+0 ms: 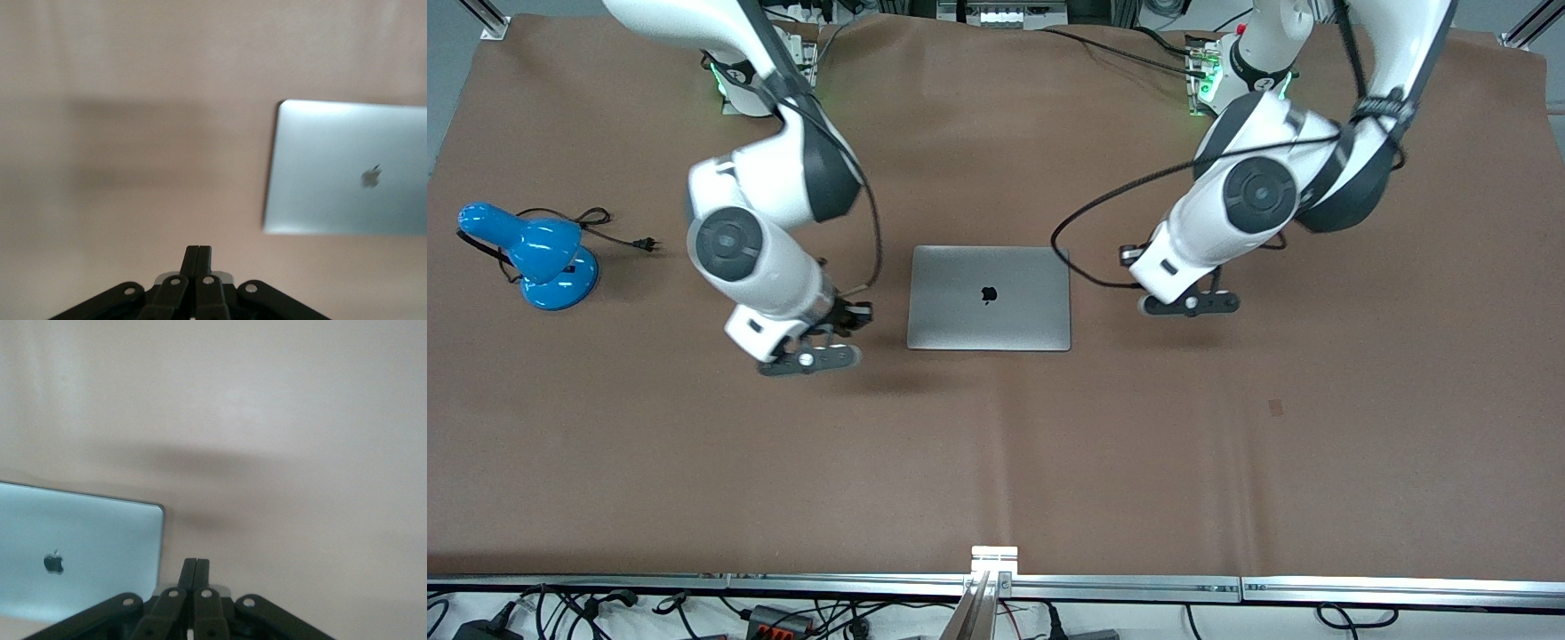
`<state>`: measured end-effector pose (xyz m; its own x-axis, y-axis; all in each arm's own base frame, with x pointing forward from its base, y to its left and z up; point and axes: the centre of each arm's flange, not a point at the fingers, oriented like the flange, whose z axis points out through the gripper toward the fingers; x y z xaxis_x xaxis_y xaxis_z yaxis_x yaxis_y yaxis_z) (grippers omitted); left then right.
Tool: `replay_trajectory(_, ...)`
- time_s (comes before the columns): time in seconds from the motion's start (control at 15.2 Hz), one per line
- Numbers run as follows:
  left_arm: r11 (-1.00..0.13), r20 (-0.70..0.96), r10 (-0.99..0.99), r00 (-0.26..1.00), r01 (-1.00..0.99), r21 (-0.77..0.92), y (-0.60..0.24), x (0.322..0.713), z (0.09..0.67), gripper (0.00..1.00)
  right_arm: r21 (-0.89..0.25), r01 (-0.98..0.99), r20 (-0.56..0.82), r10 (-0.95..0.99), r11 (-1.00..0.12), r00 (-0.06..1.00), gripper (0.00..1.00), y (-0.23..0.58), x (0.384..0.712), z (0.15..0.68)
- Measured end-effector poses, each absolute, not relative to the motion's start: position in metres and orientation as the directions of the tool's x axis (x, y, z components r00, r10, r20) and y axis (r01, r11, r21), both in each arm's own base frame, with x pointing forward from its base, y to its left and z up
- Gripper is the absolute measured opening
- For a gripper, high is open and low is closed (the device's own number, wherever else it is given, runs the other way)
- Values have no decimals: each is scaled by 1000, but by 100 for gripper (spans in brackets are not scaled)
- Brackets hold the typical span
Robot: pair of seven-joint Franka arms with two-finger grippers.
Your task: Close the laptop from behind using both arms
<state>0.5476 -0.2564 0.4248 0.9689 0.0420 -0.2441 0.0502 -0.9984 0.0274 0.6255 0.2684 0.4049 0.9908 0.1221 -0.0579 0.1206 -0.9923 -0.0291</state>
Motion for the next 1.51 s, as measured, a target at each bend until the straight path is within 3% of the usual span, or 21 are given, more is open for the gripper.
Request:
replay_trajectory(0.26,-1000,-255,-13,967,-15,-5,-150,546,494,4,-5,110,-122,109,-994,986,1,205,626,472)
replay_trajectory(0.39,-1000,-241,-17,970,-17,4,-95,544,531,16,6,77,-114,76,-997,991,11,181,631,498)
replay_trajectory(0.59,-999,-189,-52,981,-49,20,-44,545,572,41,20,30,-81,28,-999,996,37,154,639,516)
replay_trajectory(0.66,-998,-170,-67,983,-67,8,-33,548,577,49,24,19,-76,17,-1000,997,50,146,641,518)
replay_trajectory(0.92,-998,-167,-54,985,-56,-4,-16,556,568,81,49,-55,-54,-58,-997,997,86,102,649,527)
replay_trajectory(0.99,-999,-171,-46,984,-47,-4,-11,558,559,95,49,-76,-39,-78,-996,996,96,90,651,534)
replay_trajectory(1.05,-999,-172,-36,984,-38,-5,-9,559,551,100,42,-94,-22,-95,-995,995,100,79,654,543)
replay_trajectory(1.32,-1000,-158,19,987,16,-16,-13,555,530,100,-41,-128,8,-129,-991,992,100,35,661,564)
replay_trajectory(1.51,-1000,-116,26,993,25,-16,-13,553,549,100,-63,-129,25,-131,-990,991,100,3,657,579)
